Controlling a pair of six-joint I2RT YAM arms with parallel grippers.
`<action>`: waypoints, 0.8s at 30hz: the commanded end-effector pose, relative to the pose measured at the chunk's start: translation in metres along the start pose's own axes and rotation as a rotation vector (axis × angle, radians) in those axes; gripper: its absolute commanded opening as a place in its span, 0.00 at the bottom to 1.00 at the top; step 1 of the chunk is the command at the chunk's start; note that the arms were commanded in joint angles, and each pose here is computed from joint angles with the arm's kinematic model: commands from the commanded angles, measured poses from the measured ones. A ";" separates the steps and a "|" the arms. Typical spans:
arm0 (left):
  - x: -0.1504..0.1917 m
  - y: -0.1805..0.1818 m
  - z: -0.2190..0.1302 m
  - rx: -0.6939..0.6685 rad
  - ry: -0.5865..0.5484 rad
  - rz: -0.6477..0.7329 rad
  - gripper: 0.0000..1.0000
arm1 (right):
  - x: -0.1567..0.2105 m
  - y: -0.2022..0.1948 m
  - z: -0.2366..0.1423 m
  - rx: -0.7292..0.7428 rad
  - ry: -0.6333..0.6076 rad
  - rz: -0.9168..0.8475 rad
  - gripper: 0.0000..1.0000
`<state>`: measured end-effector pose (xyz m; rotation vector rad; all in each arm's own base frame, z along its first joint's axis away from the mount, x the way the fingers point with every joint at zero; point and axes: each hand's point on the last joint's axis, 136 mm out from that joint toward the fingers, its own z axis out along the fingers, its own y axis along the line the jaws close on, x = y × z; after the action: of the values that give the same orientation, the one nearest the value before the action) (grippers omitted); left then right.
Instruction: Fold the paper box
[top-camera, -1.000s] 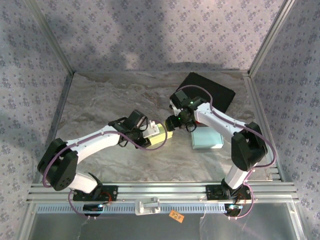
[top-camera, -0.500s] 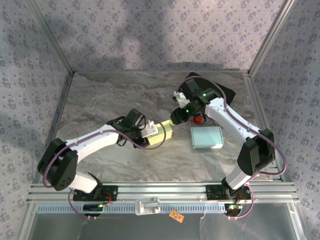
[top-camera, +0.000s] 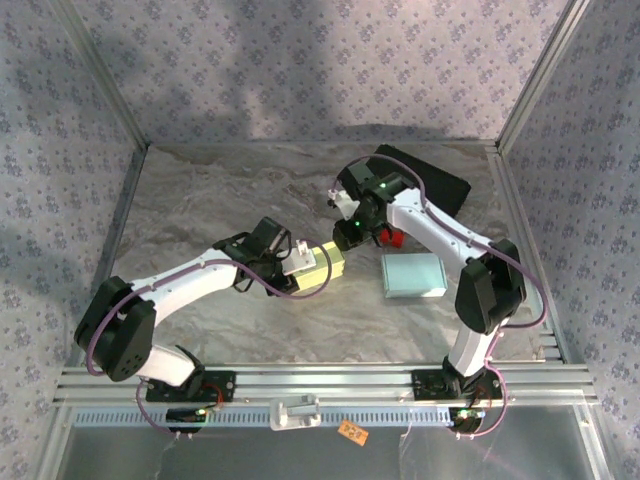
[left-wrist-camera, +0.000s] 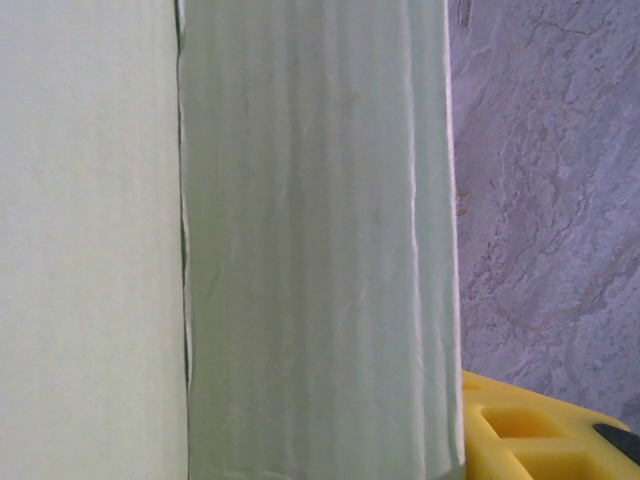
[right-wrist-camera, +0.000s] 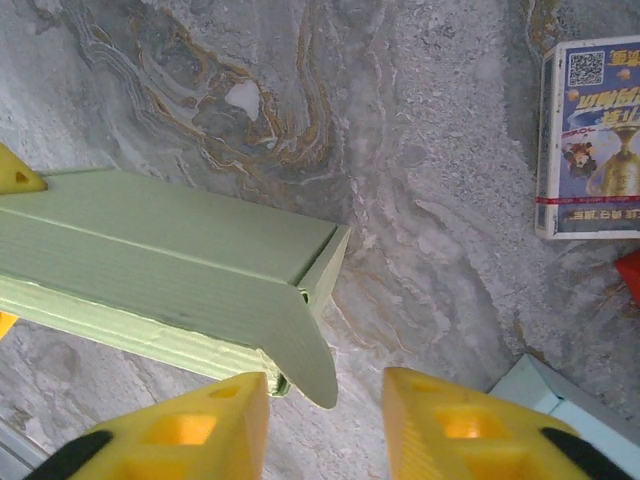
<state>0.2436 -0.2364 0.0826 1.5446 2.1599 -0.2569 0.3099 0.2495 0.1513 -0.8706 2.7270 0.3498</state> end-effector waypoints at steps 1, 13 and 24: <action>0.003 -0.002 0.002 0.028 0.012 0.000 0.48 | 0.000 0.001 0.001 0.014 0.026 -0.025 0.31; 0.002 -0.002 0.004 0.034 0.013 0.001 0.48 | -0.001 0.006 0.005 0.025 0.029 -0.044 0.17; -0.002 0.002 0.005 0.024 0.000 -0.028 0.47 | 0.003 0.010 0.006 0.040 0.030 -0.019 0.00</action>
<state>0.2474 -0.2373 0.0813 1.5334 2.1680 -0.2617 0.3047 0.2583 0.1435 -0.9278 2.7265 0.3024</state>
